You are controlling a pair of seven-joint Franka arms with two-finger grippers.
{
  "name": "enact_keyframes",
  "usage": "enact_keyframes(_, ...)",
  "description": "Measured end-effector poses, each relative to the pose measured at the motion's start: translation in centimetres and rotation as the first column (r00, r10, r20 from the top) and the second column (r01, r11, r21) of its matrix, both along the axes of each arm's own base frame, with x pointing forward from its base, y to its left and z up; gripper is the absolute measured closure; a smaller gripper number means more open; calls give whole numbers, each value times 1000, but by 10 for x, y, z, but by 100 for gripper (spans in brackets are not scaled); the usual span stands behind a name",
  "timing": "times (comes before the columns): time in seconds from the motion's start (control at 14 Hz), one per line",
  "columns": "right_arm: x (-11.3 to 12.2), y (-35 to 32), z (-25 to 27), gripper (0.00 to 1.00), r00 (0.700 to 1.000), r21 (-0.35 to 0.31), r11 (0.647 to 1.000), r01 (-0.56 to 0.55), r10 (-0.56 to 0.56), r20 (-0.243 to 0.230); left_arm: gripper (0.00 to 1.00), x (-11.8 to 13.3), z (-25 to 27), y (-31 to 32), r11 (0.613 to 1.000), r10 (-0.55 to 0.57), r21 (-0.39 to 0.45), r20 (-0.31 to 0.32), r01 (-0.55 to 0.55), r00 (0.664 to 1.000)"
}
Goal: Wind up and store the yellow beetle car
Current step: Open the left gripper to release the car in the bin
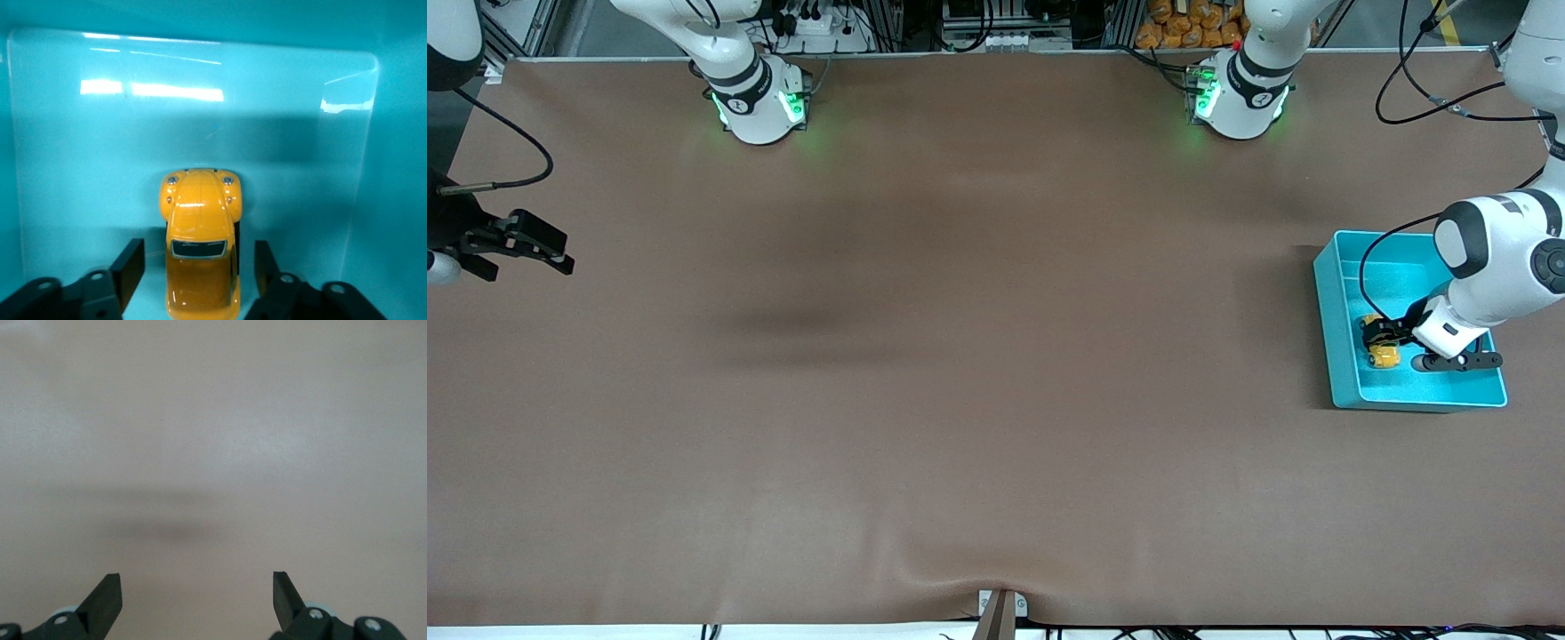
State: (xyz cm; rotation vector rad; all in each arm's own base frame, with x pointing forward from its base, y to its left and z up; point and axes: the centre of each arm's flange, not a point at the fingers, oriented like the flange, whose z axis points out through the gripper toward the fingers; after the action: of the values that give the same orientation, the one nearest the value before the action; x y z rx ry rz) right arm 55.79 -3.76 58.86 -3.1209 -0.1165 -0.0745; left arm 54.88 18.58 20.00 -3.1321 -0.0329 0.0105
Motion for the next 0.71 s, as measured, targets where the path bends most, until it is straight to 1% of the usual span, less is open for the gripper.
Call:
enact_keyframes(0.14,-2,0,-1,0,1000,1,1000,0,0,-16,1,7,15,0,1000,-7,15,33,7,999)
enact_keyframes(0.36,-2,0,-2,0,1000,1,1000,-1,1,-20,0,23,57,-12,998,-41,45,95,37,995)
enact_keyframes(0.43,-2,0,-2,0,1000,1,1000,-1,1,-20,0,28,72,-21,997,-57,51,95,53,994)
enact_keyframes(0.71,-2,2,-2,0,1000,1,1000,-4,4,-20,0,51,142,-43,993,-94,78,43,90,995)
